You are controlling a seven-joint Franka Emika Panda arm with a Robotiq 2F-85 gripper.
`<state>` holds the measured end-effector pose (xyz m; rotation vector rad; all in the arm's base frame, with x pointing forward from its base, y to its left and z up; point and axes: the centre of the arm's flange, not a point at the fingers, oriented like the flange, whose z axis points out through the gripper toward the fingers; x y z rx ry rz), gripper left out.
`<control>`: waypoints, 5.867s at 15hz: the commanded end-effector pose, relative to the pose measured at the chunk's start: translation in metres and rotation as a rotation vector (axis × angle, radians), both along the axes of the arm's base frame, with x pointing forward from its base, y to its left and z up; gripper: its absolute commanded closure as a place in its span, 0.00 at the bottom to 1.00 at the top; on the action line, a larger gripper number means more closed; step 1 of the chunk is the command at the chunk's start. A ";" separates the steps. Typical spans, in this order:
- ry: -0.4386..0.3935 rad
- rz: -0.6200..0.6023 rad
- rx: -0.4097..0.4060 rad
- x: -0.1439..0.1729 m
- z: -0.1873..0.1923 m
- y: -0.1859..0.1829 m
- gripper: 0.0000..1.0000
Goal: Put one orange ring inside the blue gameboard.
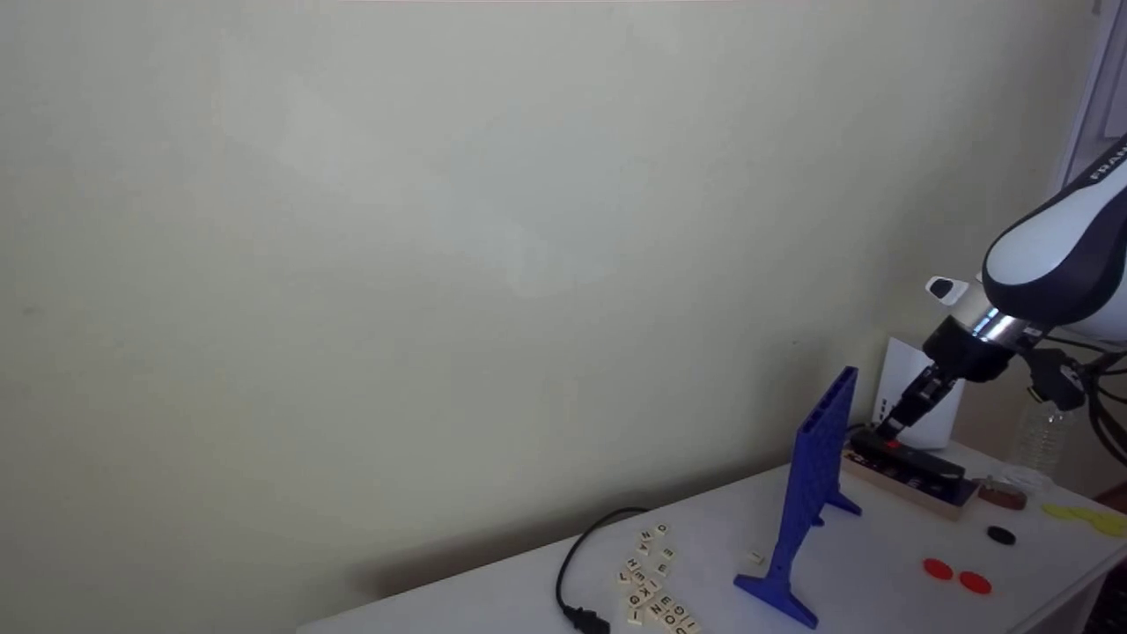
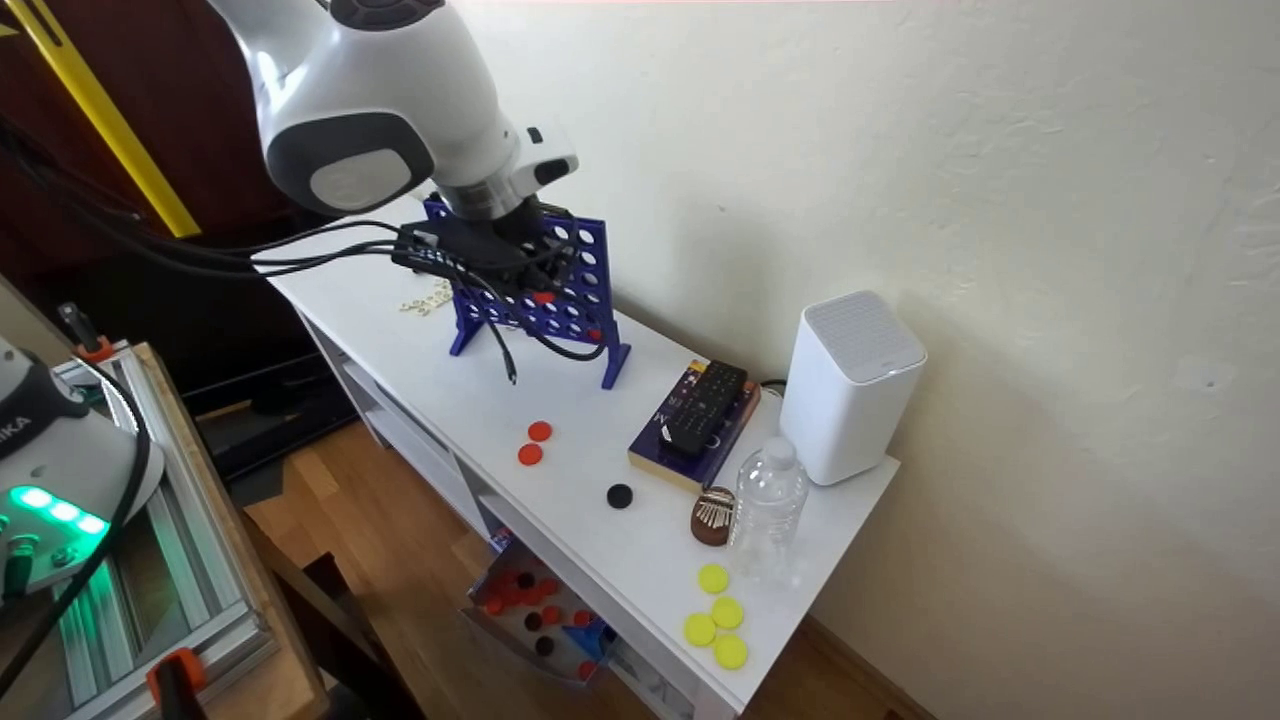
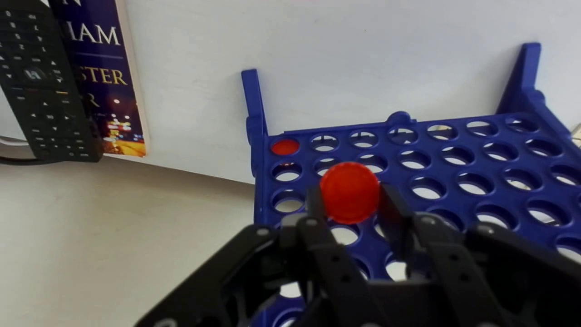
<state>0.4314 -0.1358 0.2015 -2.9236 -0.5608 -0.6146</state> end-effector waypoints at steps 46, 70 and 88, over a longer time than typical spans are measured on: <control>-0.232 0.047 0.298 0.000 0.061 -0.018 0.65; -0.269 0.029 0.319 0.008 0.053 -0.021 0.90; -0.289 0.005 0.359 0.023 0.043 -0.024 0.90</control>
